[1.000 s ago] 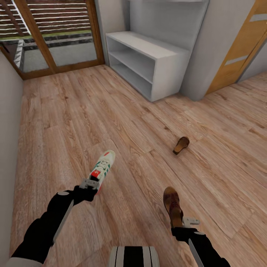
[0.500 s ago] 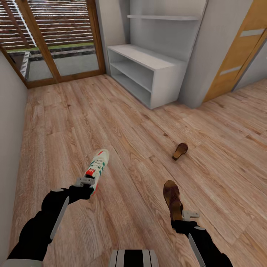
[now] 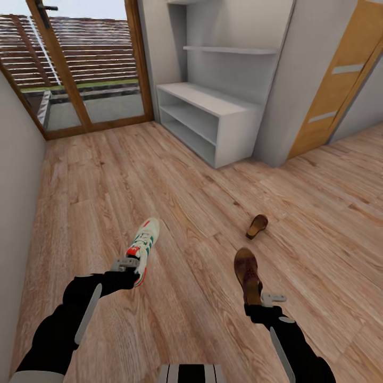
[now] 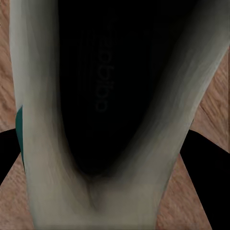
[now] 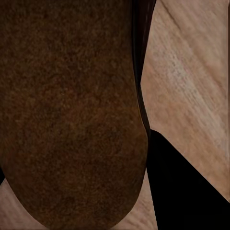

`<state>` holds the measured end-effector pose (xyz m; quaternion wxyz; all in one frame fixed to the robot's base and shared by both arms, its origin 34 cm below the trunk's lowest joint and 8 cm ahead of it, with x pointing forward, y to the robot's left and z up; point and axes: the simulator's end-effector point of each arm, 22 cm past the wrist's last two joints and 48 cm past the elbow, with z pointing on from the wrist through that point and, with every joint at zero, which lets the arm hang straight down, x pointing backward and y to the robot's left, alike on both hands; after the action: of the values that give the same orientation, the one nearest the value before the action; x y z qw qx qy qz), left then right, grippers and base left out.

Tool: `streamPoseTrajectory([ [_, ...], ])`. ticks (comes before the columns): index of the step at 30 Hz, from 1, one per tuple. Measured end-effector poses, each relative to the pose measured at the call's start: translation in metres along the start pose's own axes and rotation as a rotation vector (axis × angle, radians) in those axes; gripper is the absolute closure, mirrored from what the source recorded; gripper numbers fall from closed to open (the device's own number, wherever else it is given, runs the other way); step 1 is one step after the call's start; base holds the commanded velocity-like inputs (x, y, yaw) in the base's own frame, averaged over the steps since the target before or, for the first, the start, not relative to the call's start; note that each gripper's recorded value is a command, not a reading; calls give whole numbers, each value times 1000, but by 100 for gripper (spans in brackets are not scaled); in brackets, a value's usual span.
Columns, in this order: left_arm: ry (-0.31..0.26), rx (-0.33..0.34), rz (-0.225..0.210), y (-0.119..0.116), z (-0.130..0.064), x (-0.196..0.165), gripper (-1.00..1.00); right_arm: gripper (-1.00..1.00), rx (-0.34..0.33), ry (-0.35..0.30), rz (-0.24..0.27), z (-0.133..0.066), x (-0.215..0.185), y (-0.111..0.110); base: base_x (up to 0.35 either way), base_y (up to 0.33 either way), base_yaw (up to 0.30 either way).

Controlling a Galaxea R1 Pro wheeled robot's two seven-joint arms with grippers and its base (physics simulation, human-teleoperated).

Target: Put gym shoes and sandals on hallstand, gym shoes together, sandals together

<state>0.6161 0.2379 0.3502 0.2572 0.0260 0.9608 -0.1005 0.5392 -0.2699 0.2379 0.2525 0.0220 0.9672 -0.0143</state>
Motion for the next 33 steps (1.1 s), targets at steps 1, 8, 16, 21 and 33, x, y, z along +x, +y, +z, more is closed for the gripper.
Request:
streamPoseTrajectory([
  [1,-3,3,-1,-2,-2,-1,100,100,0,-5,0,-2,-2,0,0,0,0],
  [8,-42,6,3,-7,-17,-17,100,100,-2,-45,2,-13,-21,0,0,0,0],
  [16,-72,30,-38,-11,-36,-38,100,100,-2,-61,2,-30,-39,0,0,0,0],
  [21,-85,54,-57,-19,-48,-51,100,100,-3,-68,3,-40,-51,1,0,0,0],
  [33,-109,62,-56,-24,-63,-66,100,100,-4,-86,5,-53,-65,1,0,0,0],
])
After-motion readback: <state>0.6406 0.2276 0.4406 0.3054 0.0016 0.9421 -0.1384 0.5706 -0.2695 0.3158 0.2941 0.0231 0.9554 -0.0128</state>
